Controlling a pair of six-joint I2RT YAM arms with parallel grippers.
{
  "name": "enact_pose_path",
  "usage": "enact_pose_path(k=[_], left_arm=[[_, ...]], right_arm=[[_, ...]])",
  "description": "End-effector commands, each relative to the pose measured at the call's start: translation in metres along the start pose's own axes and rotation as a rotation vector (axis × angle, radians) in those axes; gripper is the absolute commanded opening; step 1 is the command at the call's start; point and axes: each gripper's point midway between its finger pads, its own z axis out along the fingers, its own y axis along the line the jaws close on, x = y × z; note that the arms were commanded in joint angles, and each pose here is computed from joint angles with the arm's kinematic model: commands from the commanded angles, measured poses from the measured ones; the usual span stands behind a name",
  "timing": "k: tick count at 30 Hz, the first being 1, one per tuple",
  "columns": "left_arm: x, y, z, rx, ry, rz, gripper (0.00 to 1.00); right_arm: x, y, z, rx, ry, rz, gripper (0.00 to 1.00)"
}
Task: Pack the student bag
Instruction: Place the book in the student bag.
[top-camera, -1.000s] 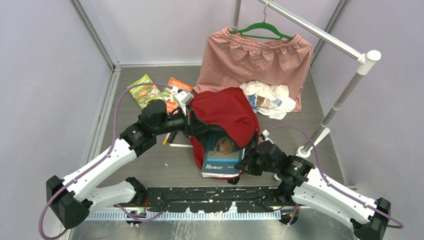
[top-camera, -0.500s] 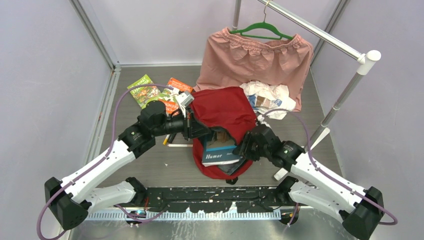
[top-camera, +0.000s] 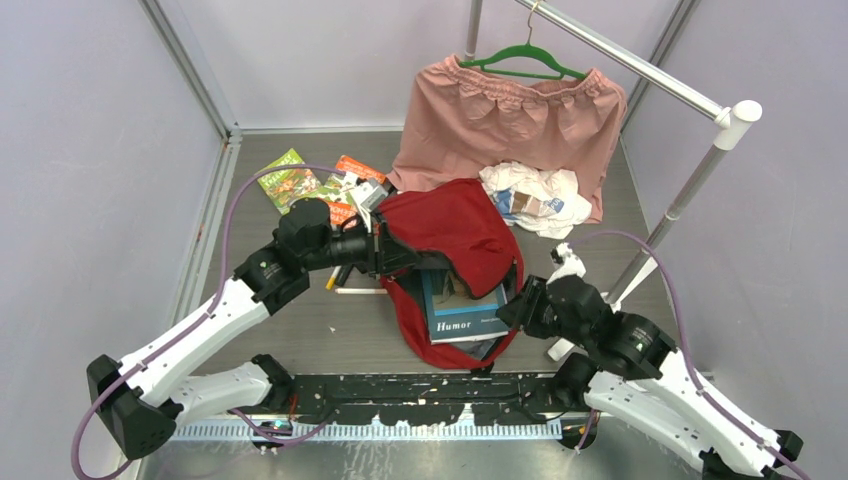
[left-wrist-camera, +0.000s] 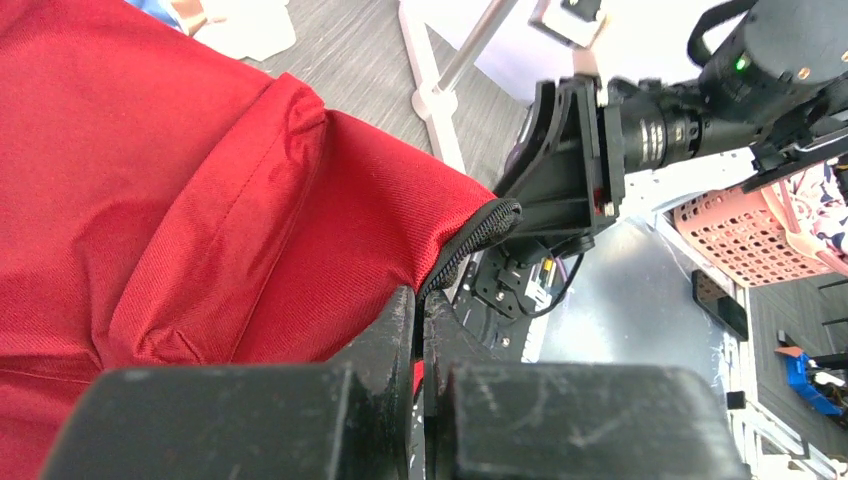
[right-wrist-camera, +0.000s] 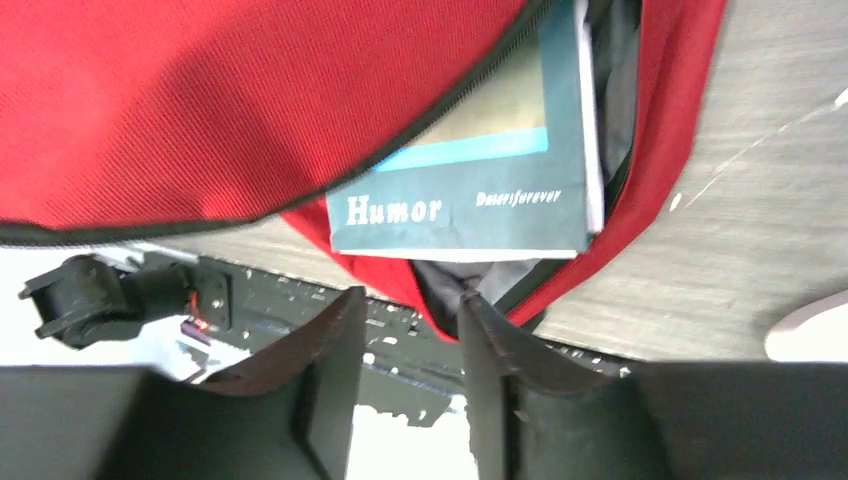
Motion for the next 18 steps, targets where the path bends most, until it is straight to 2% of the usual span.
enact_pose_path(k=[1,3,9,12,18], left_arm=[[-0.045,-0.025,-0.008,0.053,-0.118,0.103,0.0],[-0.047,-0.026,-0.007,0.053,-0.12,0.103,0.0],[-0.047,-0.022,-0.001,0.046,-0.108,0.084,0.0],[-0.046,-0.021,0.001,0.048,-0.1,0.074,0.0],[-0.047,-0.022,0.0,0.049,-0.104,0.079,0.0]], right_arm=[[0.039,-0.019,0.007,0.017,0.096,0.011,0.3],[0.054,-0.022,0.011,0.016,0.149,-0.014,0.17],[0.082,-0.017,0.033,0.027,0.25,-0.08,0.02],[0.094,-0.015,0.045,0.039,0.279,-0.096,0.01],[0.088,-0.007,0.064,0.035,0.22,-0.103,0.01]])
